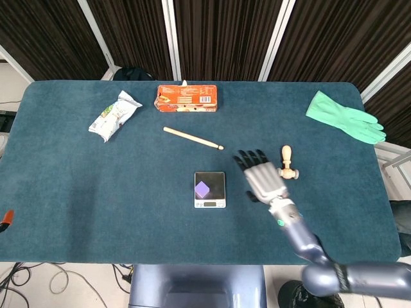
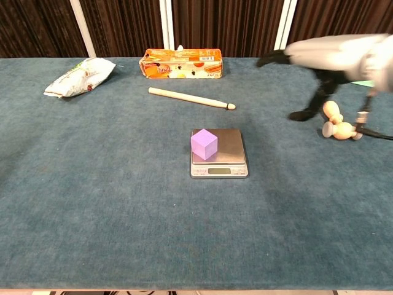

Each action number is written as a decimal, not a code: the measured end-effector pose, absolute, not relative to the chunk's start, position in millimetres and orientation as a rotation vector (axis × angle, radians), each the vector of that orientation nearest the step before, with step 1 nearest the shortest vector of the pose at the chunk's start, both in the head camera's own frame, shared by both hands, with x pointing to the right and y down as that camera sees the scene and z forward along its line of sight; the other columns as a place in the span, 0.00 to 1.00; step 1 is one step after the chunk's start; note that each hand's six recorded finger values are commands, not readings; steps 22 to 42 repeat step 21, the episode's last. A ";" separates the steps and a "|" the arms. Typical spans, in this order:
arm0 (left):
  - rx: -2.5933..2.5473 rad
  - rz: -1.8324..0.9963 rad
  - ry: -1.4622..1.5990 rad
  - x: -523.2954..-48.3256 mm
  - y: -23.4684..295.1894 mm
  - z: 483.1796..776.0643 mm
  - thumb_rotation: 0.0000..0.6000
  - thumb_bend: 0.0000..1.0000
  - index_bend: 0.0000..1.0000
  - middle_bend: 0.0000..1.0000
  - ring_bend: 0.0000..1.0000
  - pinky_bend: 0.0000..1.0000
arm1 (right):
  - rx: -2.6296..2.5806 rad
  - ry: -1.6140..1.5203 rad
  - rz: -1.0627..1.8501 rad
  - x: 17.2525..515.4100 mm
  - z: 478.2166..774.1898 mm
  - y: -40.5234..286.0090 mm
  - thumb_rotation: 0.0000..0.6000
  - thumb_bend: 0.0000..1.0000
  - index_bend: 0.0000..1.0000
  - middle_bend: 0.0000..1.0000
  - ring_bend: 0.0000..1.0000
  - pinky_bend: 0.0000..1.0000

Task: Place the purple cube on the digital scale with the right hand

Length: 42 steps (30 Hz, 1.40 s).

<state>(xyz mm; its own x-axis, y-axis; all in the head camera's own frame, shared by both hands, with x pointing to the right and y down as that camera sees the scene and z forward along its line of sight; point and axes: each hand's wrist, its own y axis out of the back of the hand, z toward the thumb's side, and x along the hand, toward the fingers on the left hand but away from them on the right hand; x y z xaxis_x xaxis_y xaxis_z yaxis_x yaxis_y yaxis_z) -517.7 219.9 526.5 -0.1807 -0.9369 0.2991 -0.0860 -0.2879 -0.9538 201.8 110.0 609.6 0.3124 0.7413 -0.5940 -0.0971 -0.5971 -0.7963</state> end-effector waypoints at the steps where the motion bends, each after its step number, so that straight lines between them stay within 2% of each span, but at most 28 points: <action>1: -1.376 -1.550 1.241 -517.6 219.8 526.2 1.00 0.26 0.10 0.00 0.00 0.00 | -1.782 -0.584 1.381 214.3 604.6 115.1 1.00 0.37 0.00 0.00 0.00 0.00; 13: -1.379 -1.547 1.216 -511.0 221.8 529.2 1.00 0.26 0.10 0.00 0.00 0.00 | -1.472 -0.885 1.441 373.4 532.5 217.3 1.00 0.37 0.00 0.00 0.00 0.00; 18: -1.384 -1.561 1.211 -512.7 221.0 532.6 1.00 0.26 0.10 0.00 0.00 0.00 | -1.456 -0.915 1.445 392.8 525.1 246.6 1.00 0.37 0.00 0.00 0.00 0.00; 42: -1.388 -1.551 1.211 -512.2 220.0 532.2 1.00 0.26 0.10 0.00 0.00 0.00 | -1.451 -0.915 1.426 393.0 526.1 250.9 1.00 0.37 0.00 0.00 0.00 0.00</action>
